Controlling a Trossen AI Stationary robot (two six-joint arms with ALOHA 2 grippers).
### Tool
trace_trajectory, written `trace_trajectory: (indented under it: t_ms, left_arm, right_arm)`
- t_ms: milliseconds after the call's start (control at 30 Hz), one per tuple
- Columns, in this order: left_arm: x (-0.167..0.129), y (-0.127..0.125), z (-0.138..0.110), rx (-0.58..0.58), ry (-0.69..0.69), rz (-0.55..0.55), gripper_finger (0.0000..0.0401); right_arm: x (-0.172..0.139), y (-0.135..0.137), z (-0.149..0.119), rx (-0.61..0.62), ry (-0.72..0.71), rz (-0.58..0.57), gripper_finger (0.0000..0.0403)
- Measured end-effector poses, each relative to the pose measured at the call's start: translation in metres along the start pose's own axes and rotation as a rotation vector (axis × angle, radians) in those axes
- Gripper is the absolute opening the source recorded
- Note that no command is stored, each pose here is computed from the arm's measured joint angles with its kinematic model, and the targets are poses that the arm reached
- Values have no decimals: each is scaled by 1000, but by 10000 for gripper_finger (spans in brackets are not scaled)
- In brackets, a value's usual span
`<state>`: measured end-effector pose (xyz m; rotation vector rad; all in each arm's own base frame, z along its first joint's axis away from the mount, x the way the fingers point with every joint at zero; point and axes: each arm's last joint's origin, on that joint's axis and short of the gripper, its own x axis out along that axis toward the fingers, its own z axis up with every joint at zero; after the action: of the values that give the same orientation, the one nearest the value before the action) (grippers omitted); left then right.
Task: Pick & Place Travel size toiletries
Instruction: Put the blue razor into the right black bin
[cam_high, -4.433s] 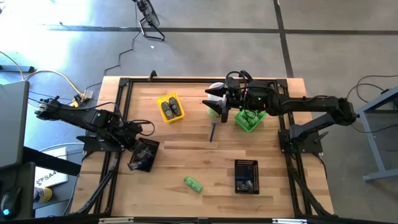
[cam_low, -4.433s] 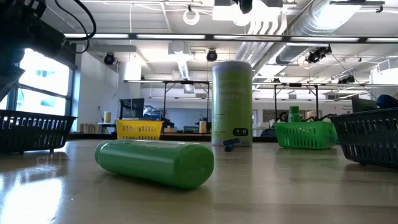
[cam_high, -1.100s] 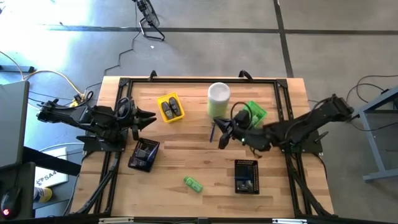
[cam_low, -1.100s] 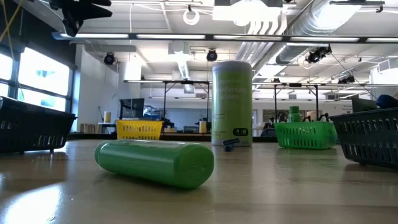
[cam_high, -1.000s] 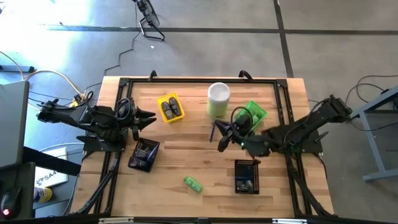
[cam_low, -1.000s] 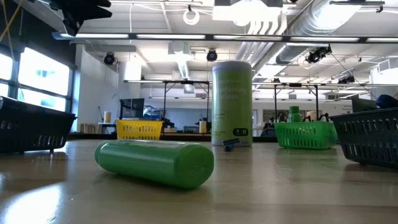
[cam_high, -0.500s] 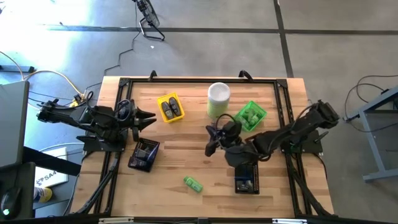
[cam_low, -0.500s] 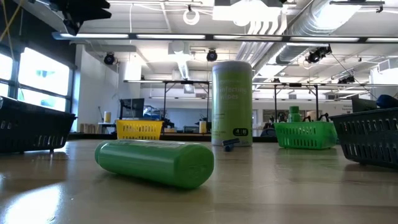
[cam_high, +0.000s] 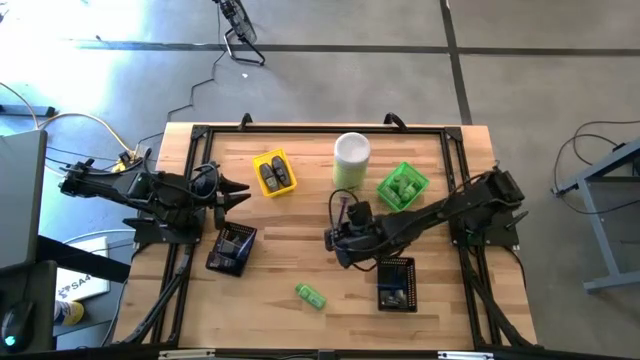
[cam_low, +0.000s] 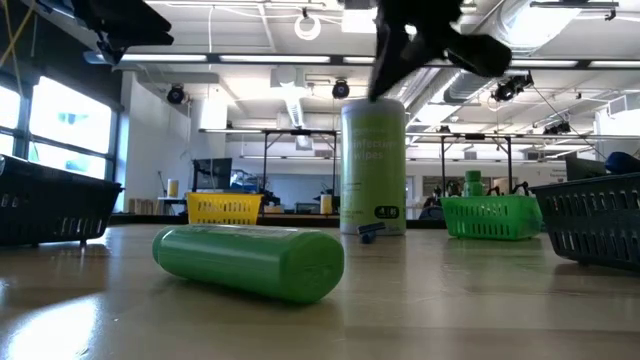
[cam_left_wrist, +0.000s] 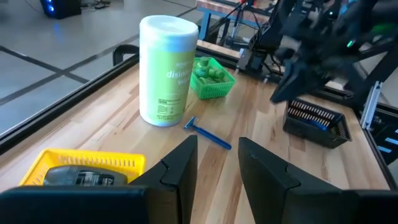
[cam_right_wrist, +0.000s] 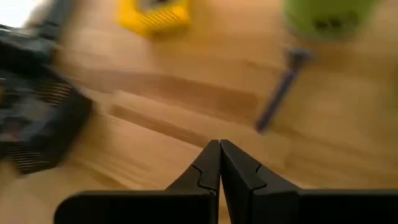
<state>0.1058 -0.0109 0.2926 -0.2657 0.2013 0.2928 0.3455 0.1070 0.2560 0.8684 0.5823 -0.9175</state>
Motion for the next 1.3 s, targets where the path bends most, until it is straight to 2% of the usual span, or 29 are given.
trace_trajectory:
  t_ms: [133,400,600,733,900,1167,1300]
  left_arm:
    - [0,0,0,23,-2,0,113]
    - [0,1,1,24,-11,24,113]
    - [0,1,0,25,-11,25,113]
    - [0,1,0,25,-11,25,113]
    - [0,1,0,25,-11,25,113]
    - [0,1,0,25,-11,25,113]
    - [0,1,0,25,-11,25,113]
  right_arm:
    - [18,-7,-9,56,40,-108,3]
    - [48,-9,-13,57,58,-186,3]
    - [69,-13,-13,55,203,-247,3]
    - [84,-13,-13,28,275,-256,3]
    - [100,-12,-9,29,263,-240,3]
    - [108,-12,2,15,253,-221,4]
    - [108,-11,3,17,253,-211,32]
